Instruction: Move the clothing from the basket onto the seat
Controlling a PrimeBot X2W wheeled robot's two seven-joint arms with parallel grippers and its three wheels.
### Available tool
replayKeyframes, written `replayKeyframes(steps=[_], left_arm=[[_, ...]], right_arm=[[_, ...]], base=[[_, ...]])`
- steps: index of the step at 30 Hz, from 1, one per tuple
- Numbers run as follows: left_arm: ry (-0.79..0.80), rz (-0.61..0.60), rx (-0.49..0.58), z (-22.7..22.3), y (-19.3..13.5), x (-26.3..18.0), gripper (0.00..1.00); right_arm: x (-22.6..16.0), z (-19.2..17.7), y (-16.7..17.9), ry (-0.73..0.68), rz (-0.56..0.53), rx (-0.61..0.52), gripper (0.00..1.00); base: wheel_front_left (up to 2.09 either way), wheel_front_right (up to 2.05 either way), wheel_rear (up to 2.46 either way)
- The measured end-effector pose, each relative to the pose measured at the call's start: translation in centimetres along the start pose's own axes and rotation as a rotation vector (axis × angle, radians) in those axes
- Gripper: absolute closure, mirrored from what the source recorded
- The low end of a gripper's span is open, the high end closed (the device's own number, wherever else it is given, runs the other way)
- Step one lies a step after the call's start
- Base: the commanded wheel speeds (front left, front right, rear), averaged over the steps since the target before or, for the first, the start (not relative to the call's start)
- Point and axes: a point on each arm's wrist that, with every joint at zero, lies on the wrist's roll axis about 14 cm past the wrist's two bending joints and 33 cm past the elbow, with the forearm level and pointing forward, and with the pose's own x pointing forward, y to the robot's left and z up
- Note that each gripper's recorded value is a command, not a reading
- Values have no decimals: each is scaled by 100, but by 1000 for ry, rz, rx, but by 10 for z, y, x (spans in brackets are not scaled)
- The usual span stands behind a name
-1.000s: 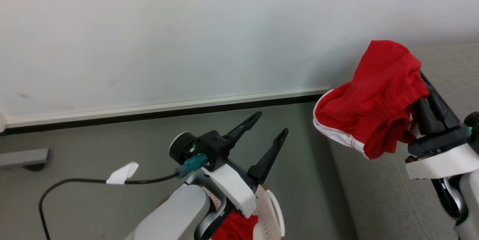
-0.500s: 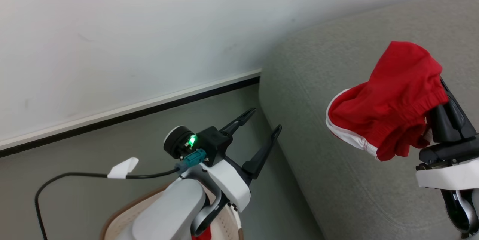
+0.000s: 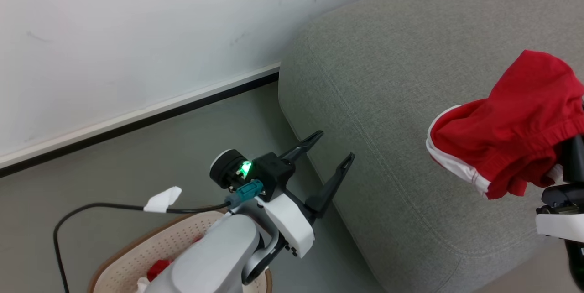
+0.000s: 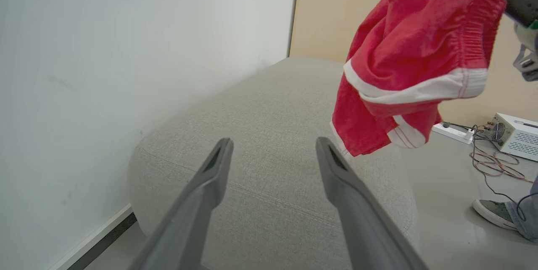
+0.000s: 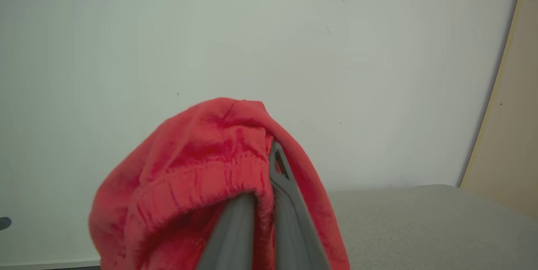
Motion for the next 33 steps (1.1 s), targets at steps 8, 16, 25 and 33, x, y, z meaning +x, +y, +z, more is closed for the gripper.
replayKeyframes(steps=[8, 16, 25, 33], left_arm=[[18, 22, -24, -16, 16, -3, 0], [58, 76, -55, -45, 50, -13, 0], [127, 153, -95, -90, 91, -33, 0], [166, 206, -140, -122, 109, -49, 0]], right_arm=[[38, -21, -3, 53, 31, -8, 100], [101, -54, -11, 117, 34, -43, 100], [160, -111, 5, 193, 60, -82, 100], [158, -195, 0, 409, 57, -138, 100]], base=[[0, 0, 0], [0, 0, 0], [0, 0, 0], [0, 0, 0]])
